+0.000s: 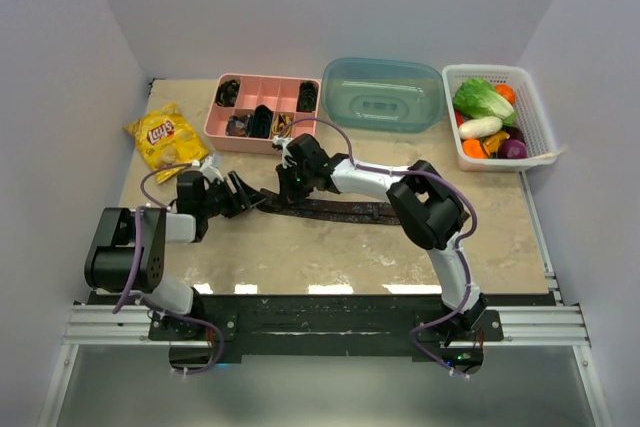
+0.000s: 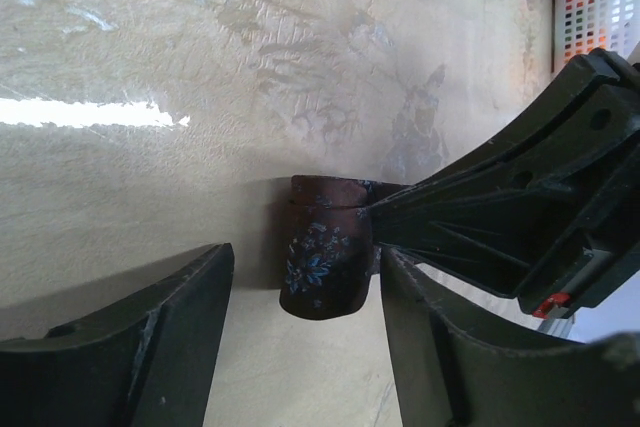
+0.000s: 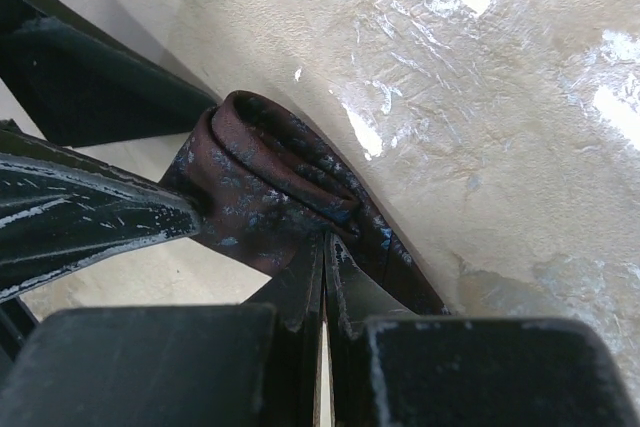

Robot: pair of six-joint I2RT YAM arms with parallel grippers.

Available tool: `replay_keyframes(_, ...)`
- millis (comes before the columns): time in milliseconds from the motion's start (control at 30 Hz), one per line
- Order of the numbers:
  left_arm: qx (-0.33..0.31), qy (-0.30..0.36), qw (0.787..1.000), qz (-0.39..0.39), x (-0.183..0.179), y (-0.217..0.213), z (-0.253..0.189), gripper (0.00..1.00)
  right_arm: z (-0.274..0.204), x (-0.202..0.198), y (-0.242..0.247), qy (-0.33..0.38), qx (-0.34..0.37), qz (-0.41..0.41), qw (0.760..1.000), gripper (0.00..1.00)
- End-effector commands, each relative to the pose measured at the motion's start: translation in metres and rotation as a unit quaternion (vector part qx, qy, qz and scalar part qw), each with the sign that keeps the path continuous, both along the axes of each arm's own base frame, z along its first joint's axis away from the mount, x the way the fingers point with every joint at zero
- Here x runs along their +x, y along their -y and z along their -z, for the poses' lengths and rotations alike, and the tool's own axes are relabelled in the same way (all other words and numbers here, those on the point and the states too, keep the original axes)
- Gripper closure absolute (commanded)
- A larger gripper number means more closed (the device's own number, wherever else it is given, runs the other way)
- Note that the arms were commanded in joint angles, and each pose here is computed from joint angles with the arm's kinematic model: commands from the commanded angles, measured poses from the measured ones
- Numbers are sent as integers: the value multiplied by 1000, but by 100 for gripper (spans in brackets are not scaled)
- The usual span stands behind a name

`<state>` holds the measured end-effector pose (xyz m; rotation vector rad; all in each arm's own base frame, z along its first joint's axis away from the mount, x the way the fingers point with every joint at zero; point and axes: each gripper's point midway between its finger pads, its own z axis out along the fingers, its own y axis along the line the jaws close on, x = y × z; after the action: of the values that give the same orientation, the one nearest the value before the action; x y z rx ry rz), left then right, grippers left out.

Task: Roll the ties
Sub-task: Roll the tie at the center of the board.

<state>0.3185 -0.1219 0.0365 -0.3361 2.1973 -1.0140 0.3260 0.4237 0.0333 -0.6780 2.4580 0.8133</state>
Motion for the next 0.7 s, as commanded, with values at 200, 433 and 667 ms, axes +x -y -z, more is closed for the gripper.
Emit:
replay_keyframes(200,-38,17,999,13,0,8,2,49,16,-4,1,1,-8,-9,1000,100)
replay_keyframes(433,-66,42,997,24,5,14,-5,64,12,-3,-1,3,-5,-12,1000,100)
replay_keyframes(667,-56,58,996,24,9,13,-11,89,4,1,-2,10,-2,-11,1000,100)
